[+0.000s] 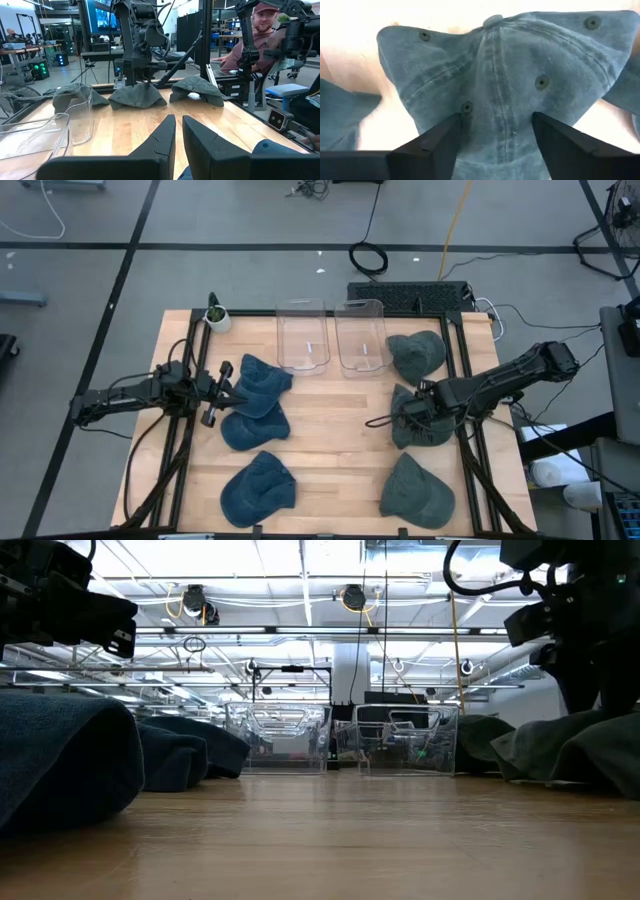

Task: Pick & Place hat
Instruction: Put the middle gray cap into the left transparent bin

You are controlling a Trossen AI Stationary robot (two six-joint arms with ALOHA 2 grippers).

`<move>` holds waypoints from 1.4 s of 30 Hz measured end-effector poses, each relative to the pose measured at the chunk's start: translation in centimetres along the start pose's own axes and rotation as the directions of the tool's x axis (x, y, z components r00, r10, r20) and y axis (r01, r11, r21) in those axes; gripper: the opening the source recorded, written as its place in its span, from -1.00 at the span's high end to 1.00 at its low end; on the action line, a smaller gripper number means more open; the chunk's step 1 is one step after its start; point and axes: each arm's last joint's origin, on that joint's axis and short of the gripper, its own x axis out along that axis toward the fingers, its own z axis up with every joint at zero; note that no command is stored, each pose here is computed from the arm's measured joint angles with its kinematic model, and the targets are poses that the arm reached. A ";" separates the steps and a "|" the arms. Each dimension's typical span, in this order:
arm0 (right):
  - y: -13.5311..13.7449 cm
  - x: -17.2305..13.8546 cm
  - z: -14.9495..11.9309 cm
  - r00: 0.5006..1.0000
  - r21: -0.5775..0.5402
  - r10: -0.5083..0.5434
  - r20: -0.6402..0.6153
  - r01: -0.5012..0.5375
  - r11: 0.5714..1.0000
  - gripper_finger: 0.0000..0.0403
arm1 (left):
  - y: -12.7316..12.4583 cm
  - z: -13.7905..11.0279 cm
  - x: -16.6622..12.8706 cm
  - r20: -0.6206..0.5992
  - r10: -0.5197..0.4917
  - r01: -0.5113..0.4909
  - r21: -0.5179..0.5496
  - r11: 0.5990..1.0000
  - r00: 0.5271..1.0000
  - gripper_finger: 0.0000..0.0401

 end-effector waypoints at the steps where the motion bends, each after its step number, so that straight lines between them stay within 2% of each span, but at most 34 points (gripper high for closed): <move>1: 0.0 0.0 0.0 1.000 0.000 0.001 0.001 -0.001 1.000 -0.06 | 0.0 0.0 0.0 0.000 0.000 0.000 0.000 1.000 1.000 0.78; 11: 0.0 0.0 0.0 1.000 -0.027 0.004 0.003 -0.004 1.000 0.63 | 0.0 0.0 0.0 0.000 0.000 0.000 0.000 1.000 1.000 0.78; 14: 0.0 0.0 0.0 1.000 -0.005 0.005 0.003 -0.005 1.000 0.87 | 0.0 0.0 0.0 0.000 0.000 0.000 0.000 1.000 1.000 0.78; 16: 0.0 0.0 0.0 1.000 0.017 0.006 0.005 -0.006 1.000 0.96 | 0.0 0.0 0.0 0.000 0.000 0.000 0.000 1.000 1.000 0.78; 24: 0.1 -0.7 0.0 0.997 0.161 0.075 0.027 -0.079 0.984 0.98 | 0.0 0.0 0.0 0.000 0.000 0.000 0.000 1.000 1.000 0.78; 30: -0.4 -3.5 0.1 0.975 0.208 0.094 0.200 -0.136 0.968 0.99 | 0.0 0.0 0.0 0.000 0.000 0.000 0.000 1.000 1.000 0.78; 36: -1.0 -6.3 -0.1 0.899 0.191 0.129 0.418 -0.226 0.955 1.00 | 0.0 0.0 0.0 0.000 0.000 0.000 0.000 1.000 1.000 0.78; 42: -1.1 -8.0 -0.1 0.796 0.092 0.180 0.577 -0.282 0.955 1.00 | 0.0 0.0 0.0 0.000 0.000 0.000 0.000 1.000 1.000 0.78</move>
